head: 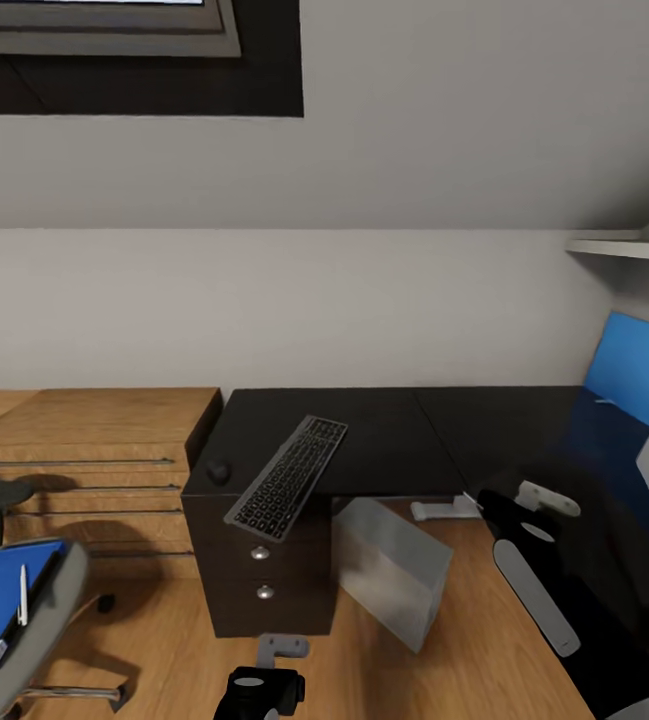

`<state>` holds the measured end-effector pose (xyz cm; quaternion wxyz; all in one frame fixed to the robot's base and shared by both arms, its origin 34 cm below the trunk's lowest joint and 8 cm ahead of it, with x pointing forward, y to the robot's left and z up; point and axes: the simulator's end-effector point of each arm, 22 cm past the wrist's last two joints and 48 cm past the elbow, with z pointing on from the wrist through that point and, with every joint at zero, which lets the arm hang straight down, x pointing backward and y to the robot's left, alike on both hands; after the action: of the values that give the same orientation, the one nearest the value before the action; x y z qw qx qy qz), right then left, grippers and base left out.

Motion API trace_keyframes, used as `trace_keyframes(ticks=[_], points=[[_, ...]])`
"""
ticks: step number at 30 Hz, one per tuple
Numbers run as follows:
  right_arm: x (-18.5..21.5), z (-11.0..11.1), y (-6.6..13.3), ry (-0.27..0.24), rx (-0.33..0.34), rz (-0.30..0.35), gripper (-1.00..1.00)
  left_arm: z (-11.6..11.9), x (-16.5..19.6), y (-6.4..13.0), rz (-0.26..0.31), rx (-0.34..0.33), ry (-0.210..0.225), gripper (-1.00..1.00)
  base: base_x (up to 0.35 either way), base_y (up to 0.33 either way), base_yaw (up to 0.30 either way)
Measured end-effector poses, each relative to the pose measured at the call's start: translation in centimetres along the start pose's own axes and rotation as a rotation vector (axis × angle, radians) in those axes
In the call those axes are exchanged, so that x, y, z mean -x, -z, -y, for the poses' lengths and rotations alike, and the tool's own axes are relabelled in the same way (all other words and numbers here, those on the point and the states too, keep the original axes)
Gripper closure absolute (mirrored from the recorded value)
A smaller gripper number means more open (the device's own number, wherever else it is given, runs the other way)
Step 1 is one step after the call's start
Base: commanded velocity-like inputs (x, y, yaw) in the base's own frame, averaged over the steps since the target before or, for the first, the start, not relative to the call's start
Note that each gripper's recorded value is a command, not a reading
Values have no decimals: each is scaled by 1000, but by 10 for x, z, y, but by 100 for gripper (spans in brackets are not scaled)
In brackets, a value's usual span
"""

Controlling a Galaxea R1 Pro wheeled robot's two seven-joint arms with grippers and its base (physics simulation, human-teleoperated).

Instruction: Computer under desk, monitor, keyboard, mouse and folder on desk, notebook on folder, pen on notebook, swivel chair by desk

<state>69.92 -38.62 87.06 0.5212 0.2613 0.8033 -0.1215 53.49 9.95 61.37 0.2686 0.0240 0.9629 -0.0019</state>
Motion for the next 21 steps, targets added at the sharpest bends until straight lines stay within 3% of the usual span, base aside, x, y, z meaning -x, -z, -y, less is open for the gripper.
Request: trace_keyframes(ticks=[13, 21], points=[[-15, 13, -9, 40, -43, -15, -100, 0, 1, 0, 5, 0, 1, -100, 268, -4, 0], [-29, 22, -17, 51, -61, -36, -100, 3, 4, 1, 19, -1, 3, -100, 169, 0, 0]])
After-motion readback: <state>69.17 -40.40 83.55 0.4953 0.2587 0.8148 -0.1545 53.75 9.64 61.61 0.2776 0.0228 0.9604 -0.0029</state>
